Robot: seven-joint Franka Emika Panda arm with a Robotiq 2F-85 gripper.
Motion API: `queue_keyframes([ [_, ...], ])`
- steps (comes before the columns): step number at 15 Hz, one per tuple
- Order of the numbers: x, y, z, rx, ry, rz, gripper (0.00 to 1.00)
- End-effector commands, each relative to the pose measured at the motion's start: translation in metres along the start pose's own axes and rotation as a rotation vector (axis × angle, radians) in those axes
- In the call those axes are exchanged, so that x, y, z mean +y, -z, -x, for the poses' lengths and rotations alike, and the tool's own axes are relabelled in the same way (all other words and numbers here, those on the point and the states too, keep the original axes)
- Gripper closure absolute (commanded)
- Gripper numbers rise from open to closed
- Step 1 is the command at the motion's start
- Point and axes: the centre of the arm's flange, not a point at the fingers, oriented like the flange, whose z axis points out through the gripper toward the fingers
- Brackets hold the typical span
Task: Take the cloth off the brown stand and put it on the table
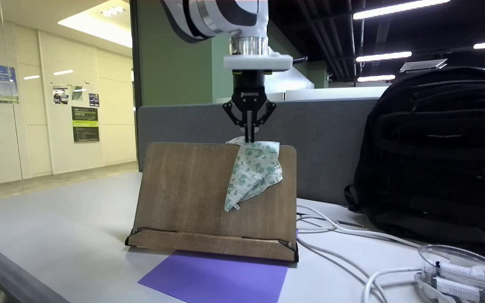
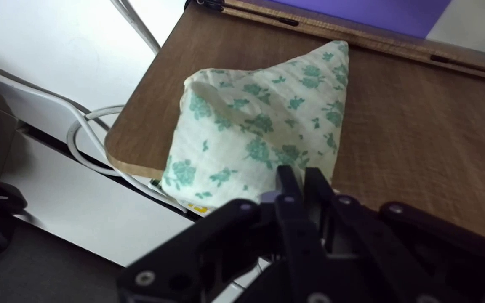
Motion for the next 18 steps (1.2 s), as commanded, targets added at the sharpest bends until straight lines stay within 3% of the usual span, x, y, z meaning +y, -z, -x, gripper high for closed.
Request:
queue_keyframes([
  [1,0.008,0.004,-0.002,-0.003,-0.017,0.02,1.0],
  [7,-0.018,0.011,0.02,-0.046,-0.071,0.021,1.0],
  [13,-0.073,-0.008,0.086,-0.223,-0.138,-0.011,1.0],
  [18,-0.093,-0.022,0.121,-0.266,-0.231,-0.053,1.0],
])
